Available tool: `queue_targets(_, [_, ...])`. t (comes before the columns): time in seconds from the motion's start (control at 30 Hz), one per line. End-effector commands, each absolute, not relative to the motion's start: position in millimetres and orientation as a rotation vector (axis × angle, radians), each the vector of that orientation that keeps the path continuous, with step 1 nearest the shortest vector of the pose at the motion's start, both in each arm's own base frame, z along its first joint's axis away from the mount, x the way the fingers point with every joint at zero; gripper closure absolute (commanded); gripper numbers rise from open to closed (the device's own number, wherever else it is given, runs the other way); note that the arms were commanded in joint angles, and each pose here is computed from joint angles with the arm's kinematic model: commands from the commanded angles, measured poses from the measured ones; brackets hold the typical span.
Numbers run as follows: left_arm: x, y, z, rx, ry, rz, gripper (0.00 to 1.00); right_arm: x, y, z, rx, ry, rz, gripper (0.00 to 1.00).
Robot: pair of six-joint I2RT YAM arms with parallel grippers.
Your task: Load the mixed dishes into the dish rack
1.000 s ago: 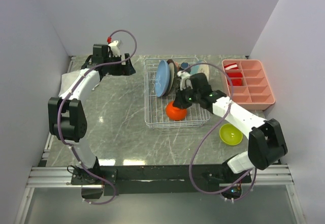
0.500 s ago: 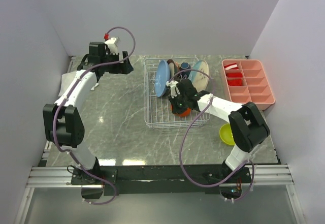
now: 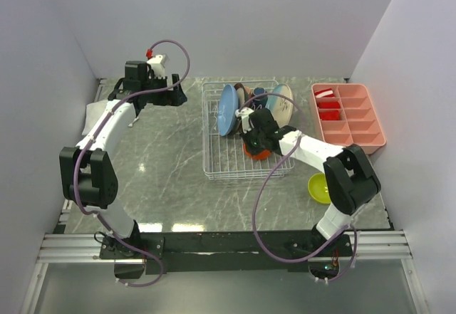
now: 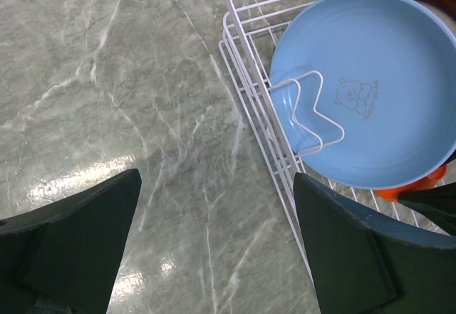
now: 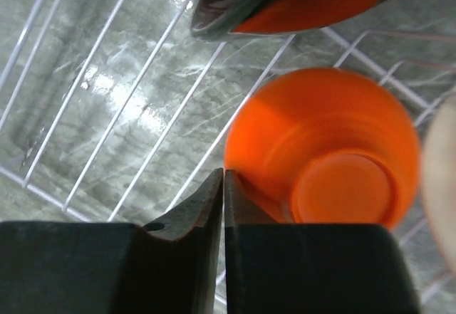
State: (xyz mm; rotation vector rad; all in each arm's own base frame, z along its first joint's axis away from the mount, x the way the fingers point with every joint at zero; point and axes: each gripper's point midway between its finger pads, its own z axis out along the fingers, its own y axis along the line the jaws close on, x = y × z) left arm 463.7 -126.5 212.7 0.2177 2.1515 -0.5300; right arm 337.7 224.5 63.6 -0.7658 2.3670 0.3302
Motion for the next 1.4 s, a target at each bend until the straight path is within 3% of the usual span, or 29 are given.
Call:
queue_targets(0.0, [466,-132,247,0.249,2.061,-0.538,0.05,341,228,131,-0.842,2.169,0.411,0.85])
queue_targets(0.07, [464,-130,249,0.258,2.057,-0.527,0.04,315,235,151,-0.954,2.097,0.531,0.71])
queue_targets(0.2, [460,-128,253,0.271,2.052,-0.510,0.04,272,239,177,-1.031,2.073,0.707,0.55])
queue_targets(0.33, [461,-127,271,0.297,2.014,-0.493,0.04,242,203,182,-1.077,2.099,0.599,0.49])
queue_targets(0.5, [465,-125,286,0.306,1.970,-0.464,0.04,196,124,174,-1.151,2.234,0.318,0.49])
queue_targets(0.73, [461,-123,291,0.307,1.959,-0.456,0.04,159,31,138,-1.009,2.463,0.034,0.52])
queue_targets(0.83, [460,-124,288,0.304,1.960,-0.467,0.04,145,18,117,-0.974,2.564,0.019,0.55])
queue_targets(1.37, [456,-128,288,0.315,1.958,-0.458,0.03,165,11,68,-1.002,2.701,0.002,0.55])
